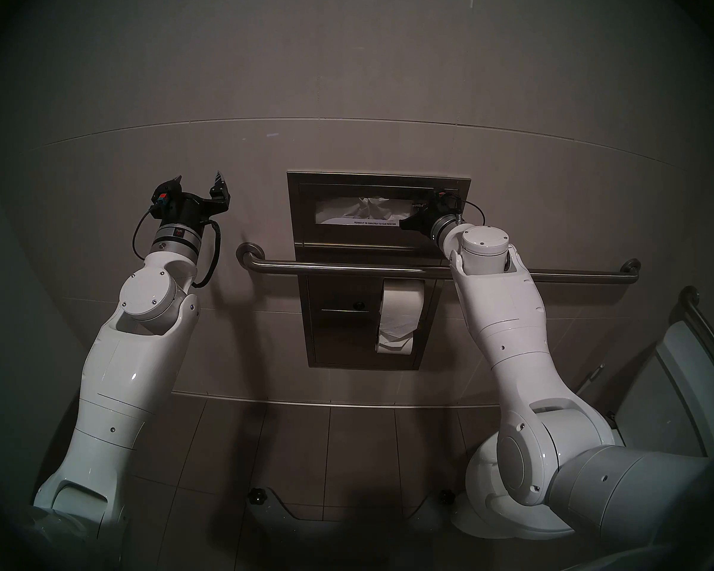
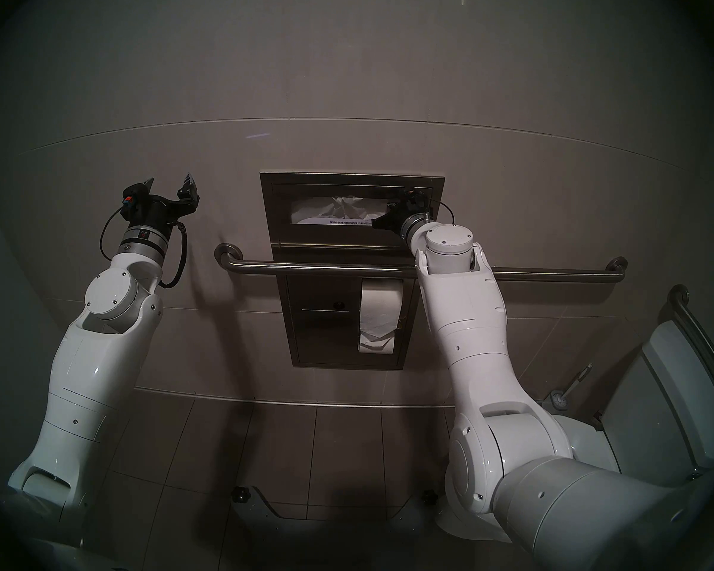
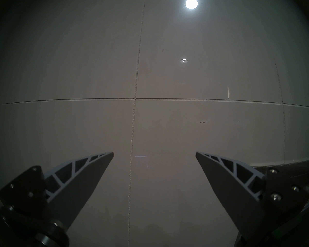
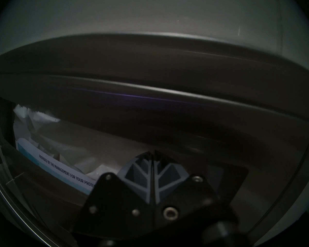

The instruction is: Take out a toilet seat cover

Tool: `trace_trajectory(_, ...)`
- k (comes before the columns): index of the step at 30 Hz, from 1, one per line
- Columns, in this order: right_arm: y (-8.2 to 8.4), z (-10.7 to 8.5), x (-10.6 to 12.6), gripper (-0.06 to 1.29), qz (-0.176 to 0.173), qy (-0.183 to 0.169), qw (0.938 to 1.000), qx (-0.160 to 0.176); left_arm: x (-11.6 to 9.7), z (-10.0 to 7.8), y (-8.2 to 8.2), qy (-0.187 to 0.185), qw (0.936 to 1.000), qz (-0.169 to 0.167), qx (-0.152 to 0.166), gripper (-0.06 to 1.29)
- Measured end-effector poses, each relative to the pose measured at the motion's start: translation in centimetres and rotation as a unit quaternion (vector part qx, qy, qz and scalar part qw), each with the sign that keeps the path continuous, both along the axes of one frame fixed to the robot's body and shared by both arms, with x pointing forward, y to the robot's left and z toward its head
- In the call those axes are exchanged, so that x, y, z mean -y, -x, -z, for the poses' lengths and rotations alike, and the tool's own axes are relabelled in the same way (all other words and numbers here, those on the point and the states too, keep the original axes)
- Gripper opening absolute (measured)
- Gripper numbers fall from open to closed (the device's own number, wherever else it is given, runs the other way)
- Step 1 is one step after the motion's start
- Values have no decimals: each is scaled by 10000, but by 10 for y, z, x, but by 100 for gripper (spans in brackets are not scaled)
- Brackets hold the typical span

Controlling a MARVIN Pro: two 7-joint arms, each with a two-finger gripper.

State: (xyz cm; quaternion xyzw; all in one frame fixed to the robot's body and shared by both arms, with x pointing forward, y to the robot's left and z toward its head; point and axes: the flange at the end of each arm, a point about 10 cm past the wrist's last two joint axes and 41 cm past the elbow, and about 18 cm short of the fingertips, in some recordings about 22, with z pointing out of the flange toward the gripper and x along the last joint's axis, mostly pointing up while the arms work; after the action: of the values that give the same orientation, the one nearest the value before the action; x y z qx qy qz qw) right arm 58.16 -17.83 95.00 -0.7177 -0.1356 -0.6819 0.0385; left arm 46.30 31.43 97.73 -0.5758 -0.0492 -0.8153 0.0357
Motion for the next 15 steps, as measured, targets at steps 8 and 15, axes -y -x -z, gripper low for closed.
trace_trajectory(8,14,5,-5,-4,5,-108,9999,4,0,0,0,0,10000,0,0,126)
trace_trajectory(15,32,21,-9,-4,-15,-142,9995,-283,0,0,0,1,10000,0,1,126)
